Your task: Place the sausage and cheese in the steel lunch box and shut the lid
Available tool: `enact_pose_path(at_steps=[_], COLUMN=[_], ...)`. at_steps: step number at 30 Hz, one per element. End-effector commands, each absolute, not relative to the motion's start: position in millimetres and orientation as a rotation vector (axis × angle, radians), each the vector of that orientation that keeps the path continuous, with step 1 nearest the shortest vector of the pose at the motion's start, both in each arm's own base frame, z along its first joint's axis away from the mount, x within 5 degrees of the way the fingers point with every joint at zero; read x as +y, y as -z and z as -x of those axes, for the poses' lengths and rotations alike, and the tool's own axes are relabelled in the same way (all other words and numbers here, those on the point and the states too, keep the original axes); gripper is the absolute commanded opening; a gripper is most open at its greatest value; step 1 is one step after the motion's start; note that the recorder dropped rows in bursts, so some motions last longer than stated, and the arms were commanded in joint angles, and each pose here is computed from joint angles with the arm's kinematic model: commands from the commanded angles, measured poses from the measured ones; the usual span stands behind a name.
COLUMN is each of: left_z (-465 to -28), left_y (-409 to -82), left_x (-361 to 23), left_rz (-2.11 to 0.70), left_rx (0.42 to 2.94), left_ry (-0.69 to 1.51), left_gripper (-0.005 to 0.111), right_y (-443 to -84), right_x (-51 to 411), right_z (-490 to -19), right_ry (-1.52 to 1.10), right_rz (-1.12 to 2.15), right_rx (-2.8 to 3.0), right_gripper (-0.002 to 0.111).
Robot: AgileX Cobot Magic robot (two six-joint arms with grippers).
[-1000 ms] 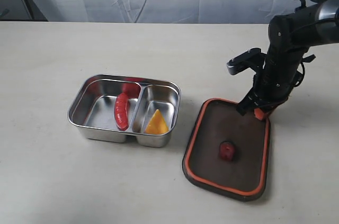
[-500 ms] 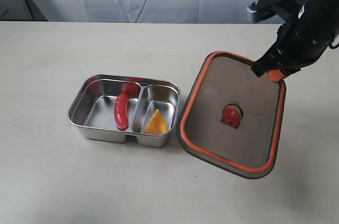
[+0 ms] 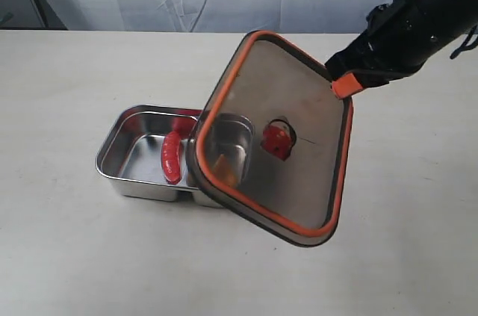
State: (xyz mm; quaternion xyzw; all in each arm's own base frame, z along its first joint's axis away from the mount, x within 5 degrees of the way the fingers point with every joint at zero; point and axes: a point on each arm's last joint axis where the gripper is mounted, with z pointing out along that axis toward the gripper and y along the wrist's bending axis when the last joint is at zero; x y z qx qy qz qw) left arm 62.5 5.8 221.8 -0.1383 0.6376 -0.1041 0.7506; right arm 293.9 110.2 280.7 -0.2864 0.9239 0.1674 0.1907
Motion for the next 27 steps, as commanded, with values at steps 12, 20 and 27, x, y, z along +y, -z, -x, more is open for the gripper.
enact_pose_path(at_steps=[12,20,27], left_z=[-54.4,-53.6,-54.1], left_y=[-212.7,-218.7,-215.3], left_x=[-30.8,-53.1,-60.7], left_rz=[0.699,0.584,0.510], left_rx=[1.735,1.849,1.960], left_ry=[1.030,1.318,1.374], left_gripper=[0.006,0.040,0.054], right_y=[-275.7,-258.5,-255.6], right_x=[182.3,212.2,229.2], right_z=[-268.0,-256.2,-245.4], right_ry=[-0.457,-0.408,-0.391], right_rz=[1.276,1.469,1.550], right_rx=[2.354,2.298,2.238], right_gripper=[-0.001,-0.001,-0.001])
